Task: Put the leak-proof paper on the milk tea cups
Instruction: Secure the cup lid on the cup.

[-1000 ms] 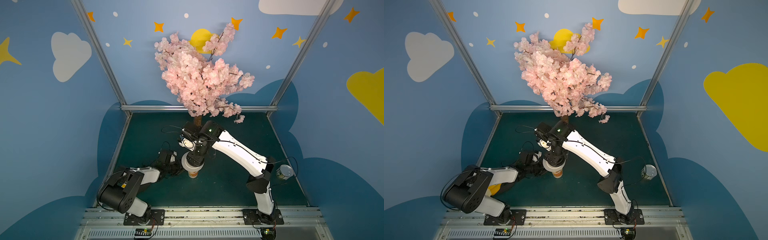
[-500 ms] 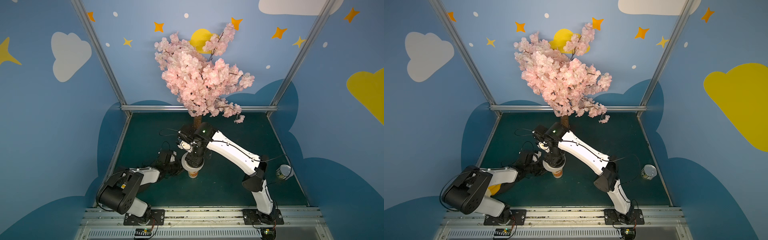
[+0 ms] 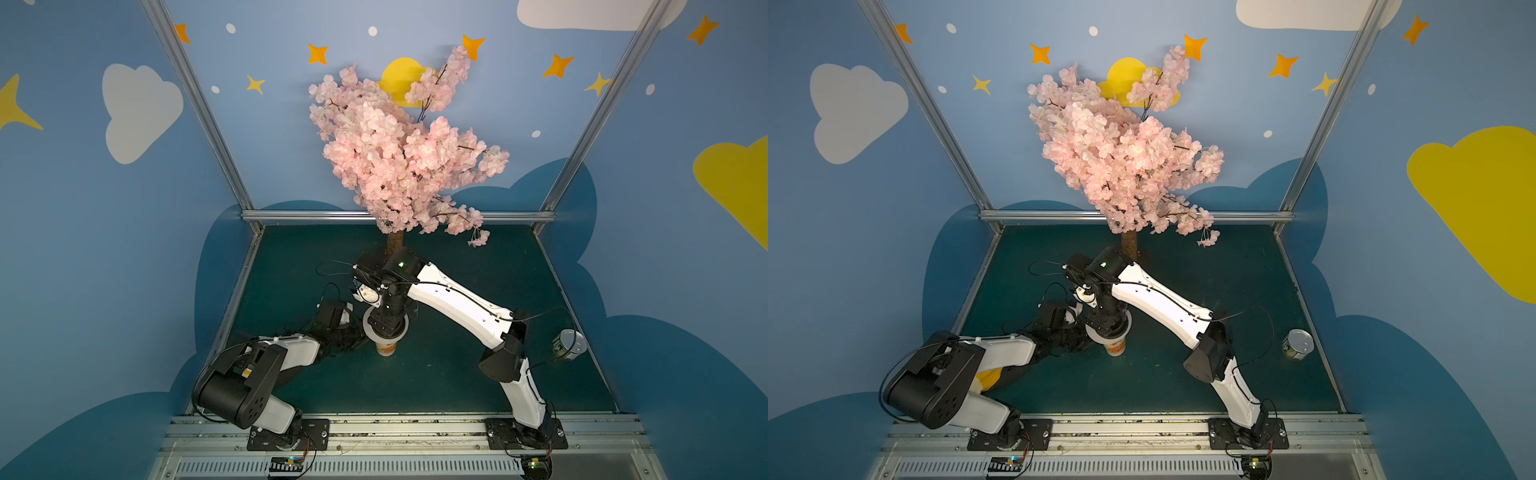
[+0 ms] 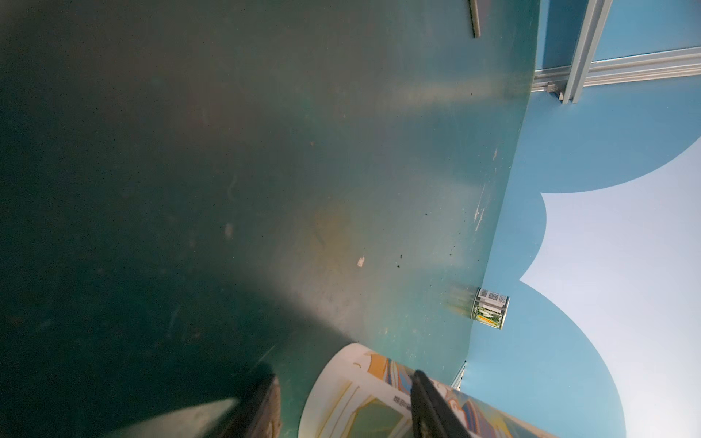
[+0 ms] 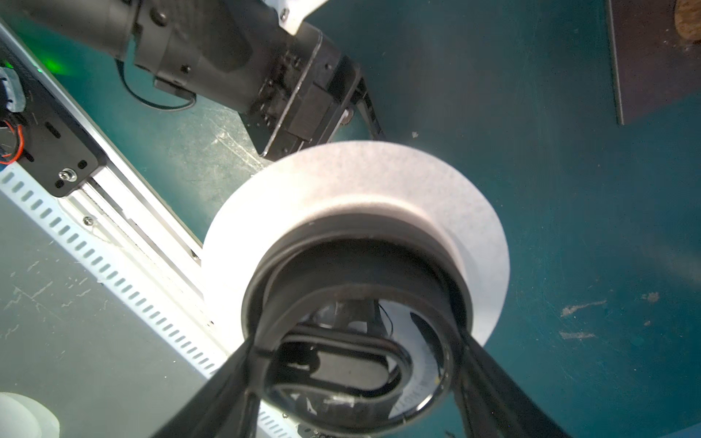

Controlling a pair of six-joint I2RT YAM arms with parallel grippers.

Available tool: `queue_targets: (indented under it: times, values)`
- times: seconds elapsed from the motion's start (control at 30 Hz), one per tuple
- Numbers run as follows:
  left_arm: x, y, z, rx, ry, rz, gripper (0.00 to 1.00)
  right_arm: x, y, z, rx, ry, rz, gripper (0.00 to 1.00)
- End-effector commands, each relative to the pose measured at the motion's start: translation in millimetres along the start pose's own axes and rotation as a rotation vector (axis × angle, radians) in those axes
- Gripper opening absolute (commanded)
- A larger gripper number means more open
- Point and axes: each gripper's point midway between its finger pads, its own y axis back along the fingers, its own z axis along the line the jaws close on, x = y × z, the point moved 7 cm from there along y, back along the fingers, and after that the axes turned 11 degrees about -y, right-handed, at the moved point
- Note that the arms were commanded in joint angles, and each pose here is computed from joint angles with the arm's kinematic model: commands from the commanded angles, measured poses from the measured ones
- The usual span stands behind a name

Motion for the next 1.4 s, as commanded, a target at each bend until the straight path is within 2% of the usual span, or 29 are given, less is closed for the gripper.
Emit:
queue_targets:
  times: [0.0, 0.77, 1.03, 1.17, 1.37]
  values:
    - [-3, 1, -3, -0.001, -0.007, -0.006, 0.55, -3, -5, 2, -0.005, 0.016, 0.012, 0.74]
    - [2, 2, 1, -0.011, -0.006, 0.005, 0.55, -8, -29, -14, 0.024, -0.016, 0.038, 0.75]
    - [4, 6, 1, -0.013, -0.007, 0.005, 0.55, -4, -34, -18, -0.007, -0.029, 0.045, 0.75]
    - [2, 17, -2, -0.017, -0.014, -0.038, 0.55, 0, -44, -17, -0.047, -0.034, 0.064, 0.73]
    - [-5, 66, -9, -0.09, -0.005, -0.219, 0.56, 7, -55, -16, -0.067, -0.031, 0.095, 0.71]
